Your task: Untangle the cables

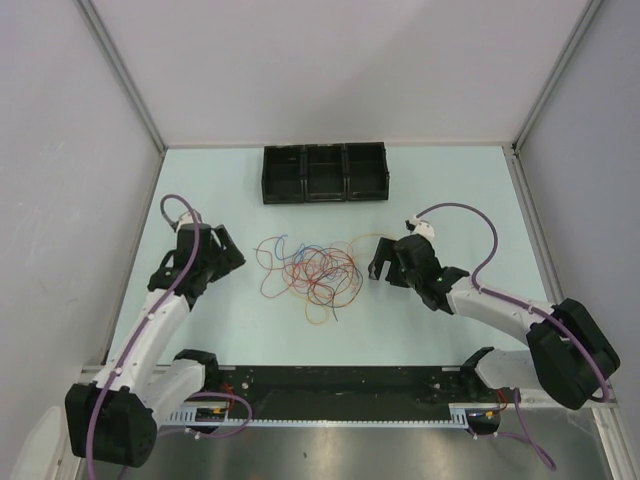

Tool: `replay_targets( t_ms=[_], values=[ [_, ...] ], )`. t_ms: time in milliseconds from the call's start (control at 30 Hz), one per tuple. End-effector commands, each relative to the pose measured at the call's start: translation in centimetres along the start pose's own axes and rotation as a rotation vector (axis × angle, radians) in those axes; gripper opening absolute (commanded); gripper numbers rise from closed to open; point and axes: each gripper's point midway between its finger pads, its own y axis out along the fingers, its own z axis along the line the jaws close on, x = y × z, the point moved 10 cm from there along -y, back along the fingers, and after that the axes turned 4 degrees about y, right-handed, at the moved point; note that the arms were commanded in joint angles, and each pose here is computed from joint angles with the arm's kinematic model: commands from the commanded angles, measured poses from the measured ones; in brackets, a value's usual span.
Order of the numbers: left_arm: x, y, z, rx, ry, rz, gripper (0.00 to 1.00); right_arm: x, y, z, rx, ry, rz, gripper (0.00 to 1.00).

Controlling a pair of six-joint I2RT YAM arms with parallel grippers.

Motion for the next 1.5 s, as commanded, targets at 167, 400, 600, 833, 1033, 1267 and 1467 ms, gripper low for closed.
replay_targets(
  t_ms=[167,400,600,833,1033,1267,1467],
  values=[
    [-3.7,1.8,-0.3,0.047,0.044,0.110,0.73,1.4,0.8,1.3,0.046,0.005,-0.062,1.00],
    [-5.6,2.9,-2.3,0.035,0.098,0.185,0.70,1.3,0.9,1.3,0.046,0.004,-0.055,1.00],
    [-7.2,3.7,-2.6,0.051,0.121,0.235,0.65,1.2,1.0,1.2,0.045,0.004,-0.052,1.00],
    [-7.8,4.3,-3.0,0.048,0.143,0.248,0.56,1.2,1.0,1.3,0.051,0.000,-0.052,1.00],
    [-8.5,5.0,-3.1,0.061,0.170,0.272,0.47,1.2,1.1,1.3,0.050,-0.002,-0.049,1.00],
    [-8.8,5.5,-3.8,0.065,0.197,0.283,0.26,1.1,1.2,1.3,0.052,-0.002,-0.047,1.00],
    [-5.9,3.3,-5.9,0.051,0.212,0.200,0.00,1.1,1.2,1.3,0.054,-0.002,-0.046,1.00]
  ],
)
